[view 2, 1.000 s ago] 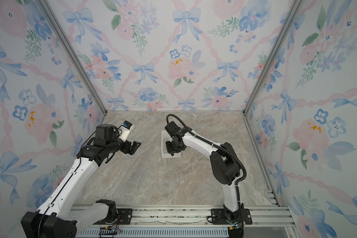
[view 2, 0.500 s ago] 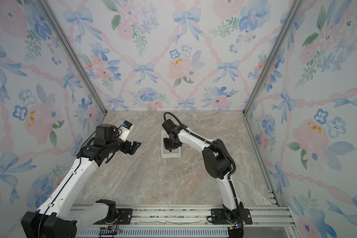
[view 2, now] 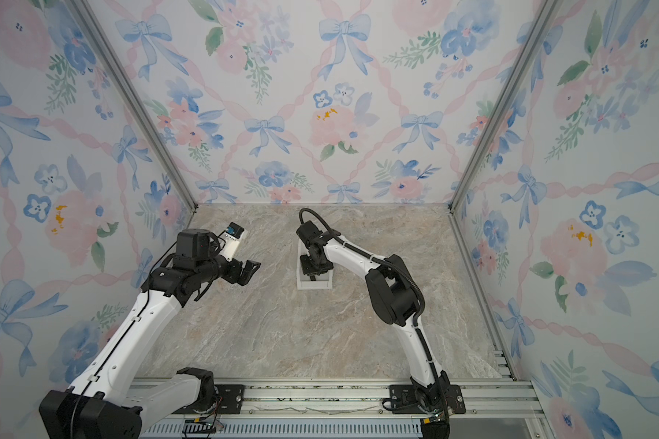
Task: Put the screwdriver in the bin
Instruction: Place the screwdriver into the bin, then reset both arms
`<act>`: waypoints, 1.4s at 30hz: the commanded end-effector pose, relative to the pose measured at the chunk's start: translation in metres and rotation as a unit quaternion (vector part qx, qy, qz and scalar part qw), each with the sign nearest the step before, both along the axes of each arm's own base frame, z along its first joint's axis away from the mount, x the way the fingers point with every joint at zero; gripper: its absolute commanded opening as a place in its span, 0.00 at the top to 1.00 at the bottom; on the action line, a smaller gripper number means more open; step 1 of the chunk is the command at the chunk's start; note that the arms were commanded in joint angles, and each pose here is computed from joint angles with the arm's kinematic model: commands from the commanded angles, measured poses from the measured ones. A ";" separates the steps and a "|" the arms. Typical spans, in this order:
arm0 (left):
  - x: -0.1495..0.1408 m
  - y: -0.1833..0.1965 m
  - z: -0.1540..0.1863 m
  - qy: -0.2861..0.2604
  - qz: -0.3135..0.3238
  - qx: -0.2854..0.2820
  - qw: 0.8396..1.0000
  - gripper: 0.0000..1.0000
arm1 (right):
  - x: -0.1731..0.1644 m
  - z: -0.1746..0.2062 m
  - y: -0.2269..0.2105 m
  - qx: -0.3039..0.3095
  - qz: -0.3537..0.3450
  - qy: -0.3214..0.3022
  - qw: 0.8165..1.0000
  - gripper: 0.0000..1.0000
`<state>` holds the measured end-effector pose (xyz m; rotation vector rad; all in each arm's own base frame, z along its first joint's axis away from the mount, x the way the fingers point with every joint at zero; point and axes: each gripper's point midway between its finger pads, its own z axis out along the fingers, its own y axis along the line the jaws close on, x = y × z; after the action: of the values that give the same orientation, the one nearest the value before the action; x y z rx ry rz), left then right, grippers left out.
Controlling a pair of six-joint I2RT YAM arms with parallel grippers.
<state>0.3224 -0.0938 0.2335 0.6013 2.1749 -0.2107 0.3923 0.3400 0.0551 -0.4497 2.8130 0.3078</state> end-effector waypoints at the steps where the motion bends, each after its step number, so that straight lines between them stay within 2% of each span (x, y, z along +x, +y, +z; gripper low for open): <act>1: -0.004 -0.004 0.003 -0.001 -0.013 -0.002 1.000 0.02 | 0.005 -0.003 -0.004 -0.013 -0.003 -0.002 1.000 0.69; 10: -0.004 -0.004 0.000 0.004 -0.011 -0.002 1.000 0.02 | 0.006 0.020 -0.005 -0.009 0.003 -0.029 1.000 0.63; 17: 0.002 0.004 -0.024 0.036 0.019 0.011 0.999 0.02 | 0.010 0.099 -0.001 0.071 -0.007 -0.107 0.992 0.50; 21: 0.012 0.015 -0.036 0.055 0.063 0.020 0.996 0.02 | 0.006 0.139 -0.025 0.118 -0.034 -0.152 0.981 0.43; 26: 0.031 0.029 -0.039 0.045 0.120 0.010 0.992 0.02 | -0.003 0.167 -0.084 0.146 -0.078 -0.205 0.965 0.27; 31: 0.049 0.048 -0.046 0.037 0.180 -0.003 0.983 0.02 | -0.012 0.164 -0.150 0.120 -0.124 -0.242 0.955 0.21; 34: 0.059 0.063 -0.055 0.032 0.218 -0.035 0.975 0.02 | -0.016 0.159 -0.183 0.091 -0.137 -0.264 0.951 0.15; 38: 0.069 0.087 -0.066 -0.006 0.270 -0.041 0.962 0.02 | -0.020 0.154 -0.215 0.042 -0.138 -0.292 0.945 0.09; 42: 0.074 0.101 -0.079 -0.046 0.294 -0.033 0.954 0.02 | -0.020 0.150 -0.239 0.011 -0.143 -0.343 0.928 0.03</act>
<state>0.3794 -0.0047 0.1415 -0.0192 2.2684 0.0242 0.3649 0.1182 0.1939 -0.0794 2.2439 0.1920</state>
